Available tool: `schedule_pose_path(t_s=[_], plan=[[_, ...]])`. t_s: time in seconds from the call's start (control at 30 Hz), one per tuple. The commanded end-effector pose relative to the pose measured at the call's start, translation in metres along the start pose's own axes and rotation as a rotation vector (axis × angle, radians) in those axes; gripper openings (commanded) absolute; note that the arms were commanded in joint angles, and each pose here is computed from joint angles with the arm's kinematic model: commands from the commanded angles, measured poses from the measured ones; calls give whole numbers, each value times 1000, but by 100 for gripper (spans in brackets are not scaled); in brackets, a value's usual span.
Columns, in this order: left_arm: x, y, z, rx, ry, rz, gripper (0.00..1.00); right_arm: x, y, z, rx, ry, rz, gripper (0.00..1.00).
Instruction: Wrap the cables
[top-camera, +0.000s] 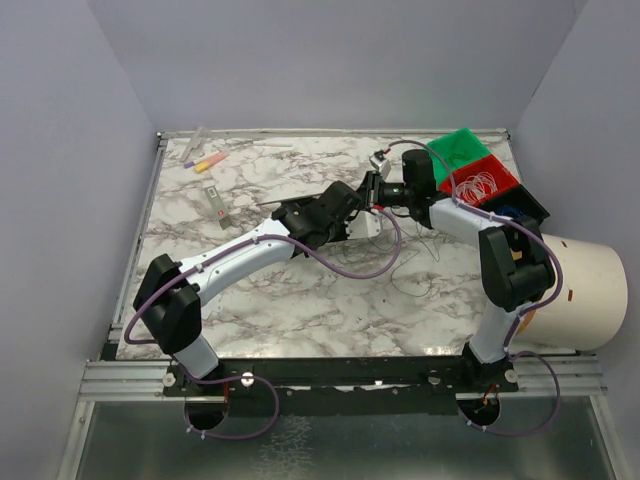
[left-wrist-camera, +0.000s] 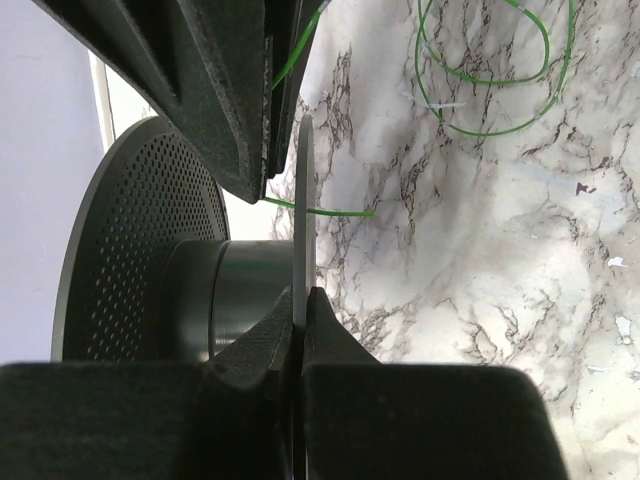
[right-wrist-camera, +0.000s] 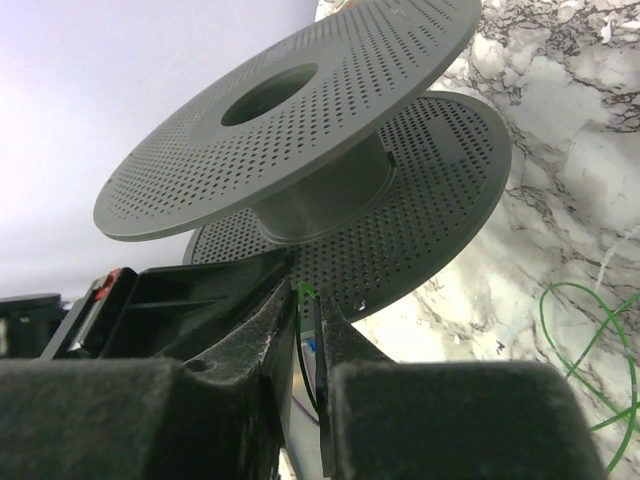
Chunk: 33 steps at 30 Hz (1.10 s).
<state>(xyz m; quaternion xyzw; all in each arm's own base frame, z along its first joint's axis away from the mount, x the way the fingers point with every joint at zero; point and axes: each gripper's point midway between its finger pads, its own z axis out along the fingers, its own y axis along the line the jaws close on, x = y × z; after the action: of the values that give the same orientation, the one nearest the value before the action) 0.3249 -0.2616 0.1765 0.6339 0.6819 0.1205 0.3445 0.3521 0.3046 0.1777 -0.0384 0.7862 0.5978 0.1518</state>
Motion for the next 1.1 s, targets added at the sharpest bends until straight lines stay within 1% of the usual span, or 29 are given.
schedule_pose_path(t_s=[0.0,0.2,0.3,0.5,0.63,0.77,1.0,1.07], plan=[[-11,27,-16,-100,-27,3,0,5,14,-4,-5,44,-78,18],[-12,25,-16,-91,-35,5,0,-1,25,-5,-20,46,-156,33],[-13,26,-17,-91,-39,3,0,-8,31,-7,-2,41,-232,38],[-14,27,-23,-88,-49,2,0,-21,24,-14,116,45,-374,45],[-16,26,-24,-76,-57,2,0,-22,18,-15,147,45,-397,46],[-19,25,-26,-61,-74,-6,0,-33,16,-15,188,11,-444,46],[-26,24,-26,-35,-91,-10,0,-41,29,-7,173,-5,-500,41],[-26,22,-25,-27,-90,-9,0,-39,31,-4,170,4,-505,37]])
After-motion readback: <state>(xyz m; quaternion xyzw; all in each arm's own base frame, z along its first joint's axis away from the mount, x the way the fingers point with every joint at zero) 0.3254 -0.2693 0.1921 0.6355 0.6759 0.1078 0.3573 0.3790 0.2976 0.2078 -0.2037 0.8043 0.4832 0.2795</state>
